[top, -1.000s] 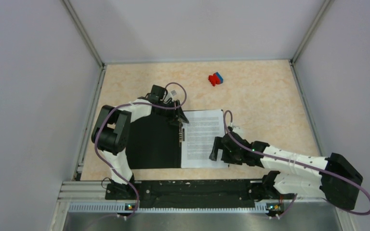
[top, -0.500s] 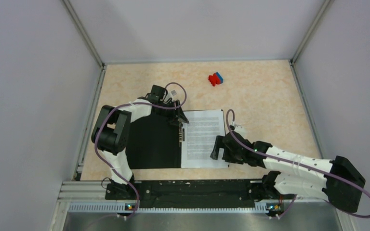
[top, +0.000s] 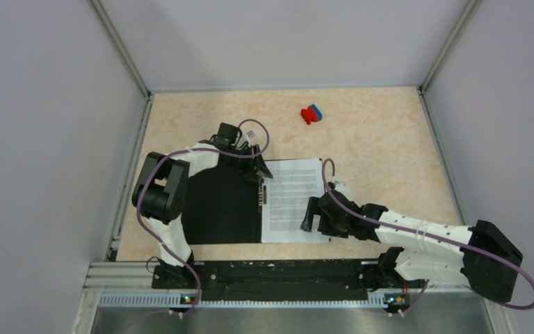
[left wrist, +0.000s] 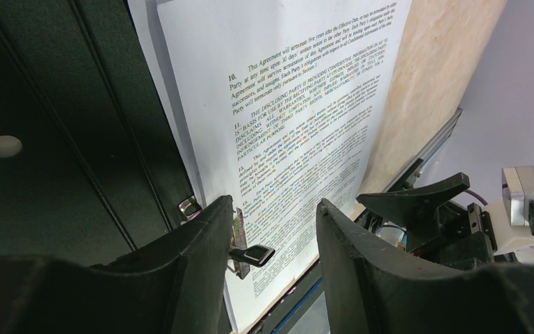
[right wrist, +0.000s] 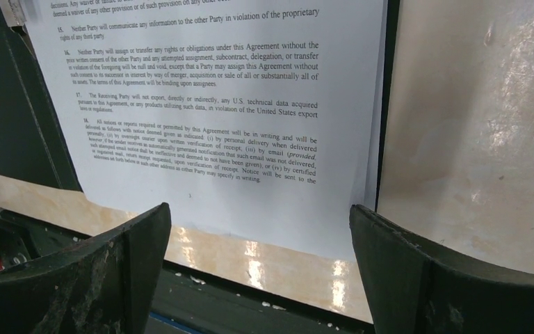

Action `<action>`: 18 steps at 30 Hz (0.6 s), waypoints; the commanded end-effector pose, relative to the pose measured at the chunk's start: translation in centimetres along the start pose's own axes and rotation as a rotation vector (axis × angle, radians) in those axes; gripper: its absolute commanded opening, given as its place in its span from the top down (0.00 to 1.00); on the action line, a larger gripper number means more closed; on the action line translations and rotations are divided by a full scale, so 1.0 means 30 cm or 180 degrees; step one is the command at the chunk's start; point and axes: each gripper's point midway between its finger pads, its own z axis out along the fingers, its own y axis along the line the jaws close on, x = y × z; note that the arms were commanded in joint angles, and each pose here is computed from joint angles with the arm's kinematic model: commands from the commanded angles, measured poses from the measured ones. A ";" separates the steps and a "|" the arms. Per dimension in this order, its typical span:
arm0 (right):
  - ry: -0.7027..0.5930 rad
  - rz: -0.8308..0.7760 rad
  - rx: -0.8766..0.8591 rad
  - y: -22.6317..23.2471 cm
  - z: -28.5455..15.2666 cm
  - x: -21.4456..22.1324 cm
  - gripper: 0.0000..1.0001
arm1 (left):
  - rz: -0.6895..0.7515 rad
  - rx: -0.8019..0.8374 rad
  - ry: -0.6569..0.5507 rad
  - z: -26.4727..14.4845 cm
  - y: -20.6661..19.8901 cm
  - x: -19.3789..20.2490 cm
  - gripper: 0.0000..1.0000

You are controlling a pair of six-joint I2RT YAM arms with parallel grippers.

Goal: Put the files into the folder

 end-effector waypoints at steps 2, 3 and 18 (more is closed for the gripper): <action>-0.0085 0.0007 -0.0094 0.044 -0.011 -0.023 0.01 | 0.0096 0.0093 -0.0058 -0.006 -0.033 -0.009 0.47; -0.0138 0.0005 -0.0096 0.048 -0.021 -0.037 0.01 | 0.0105 0.0101 -0.0063 -0.010 -0.038 -0.008 0.48; -0.0464 -0.0082 -0.0227 0.138 -0.117 -0.169 0.01 | 0.0234 0.0156 -0.0054 -0.033 -0.091 0.048 0.49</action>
